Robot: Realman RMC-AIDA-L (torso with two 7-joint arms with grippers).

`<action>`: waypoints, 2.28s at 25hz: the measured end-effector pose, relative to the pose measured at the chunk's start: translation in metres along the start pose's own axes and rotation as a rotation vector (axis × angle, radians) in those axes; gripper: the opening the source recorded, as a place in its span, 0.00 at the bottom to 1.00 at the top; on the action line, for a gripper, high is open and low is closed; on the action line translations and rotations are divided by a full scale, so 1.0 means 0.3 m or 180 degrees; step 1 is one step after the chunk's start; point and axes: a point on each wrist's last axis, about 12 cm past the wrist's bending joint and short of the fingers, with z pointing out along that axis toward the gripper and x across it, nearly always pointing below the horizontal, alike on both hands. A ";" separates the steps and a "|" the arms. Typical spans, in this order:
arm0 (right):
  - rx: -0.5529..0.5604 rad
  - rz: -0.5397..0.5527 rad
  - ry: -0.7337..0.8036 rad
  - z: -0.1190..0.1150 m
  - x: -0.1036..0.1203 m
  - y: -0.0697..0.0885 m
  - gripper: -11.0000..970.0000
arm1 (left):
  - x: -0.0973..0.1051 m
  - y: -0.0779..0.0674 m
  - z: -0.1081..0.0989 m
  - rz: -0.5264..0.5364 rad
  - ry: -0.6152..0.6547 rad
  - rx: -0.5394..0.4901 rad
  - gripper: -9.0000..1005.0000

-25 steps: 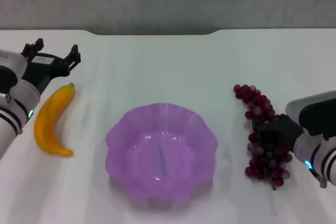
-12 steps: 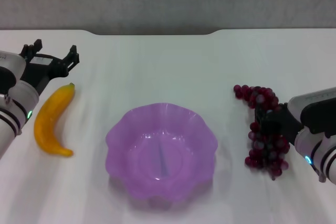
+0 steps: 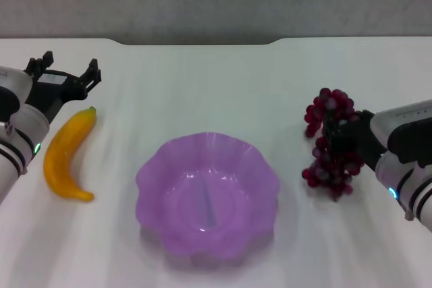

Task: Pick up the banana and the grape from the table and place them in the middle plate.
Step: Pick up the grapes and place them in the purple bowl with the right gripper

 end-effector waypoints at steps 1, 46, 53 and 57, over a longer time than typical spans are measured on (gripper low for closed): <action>-0.0012 -0.0020 -0.0027 -0.003 -0.006 0.003 0.39 | 0.000 0.000 0.000 0.0000 0.0001 -0.0001 0.89; -0.1326 -0.0627 -0.0401 -0.099 -0.231 0.322 0.37 | 0.003 0.002 -0.003 -0.0004 0.0005 -0.0007 0.89; -0.1433 -0.0717 -0.0288 -0.099 -0.201 0.343 0.37 | 0.002 0.004 -0.002 -0.0002 0.0003 -0.0011 0.89; -0.1498 -0.0792 -0.0217 -0.096 -0.177 0.361 0.37 | 0.001 0.004 -0.001 0.0000 0.0000 -0.0008 0.89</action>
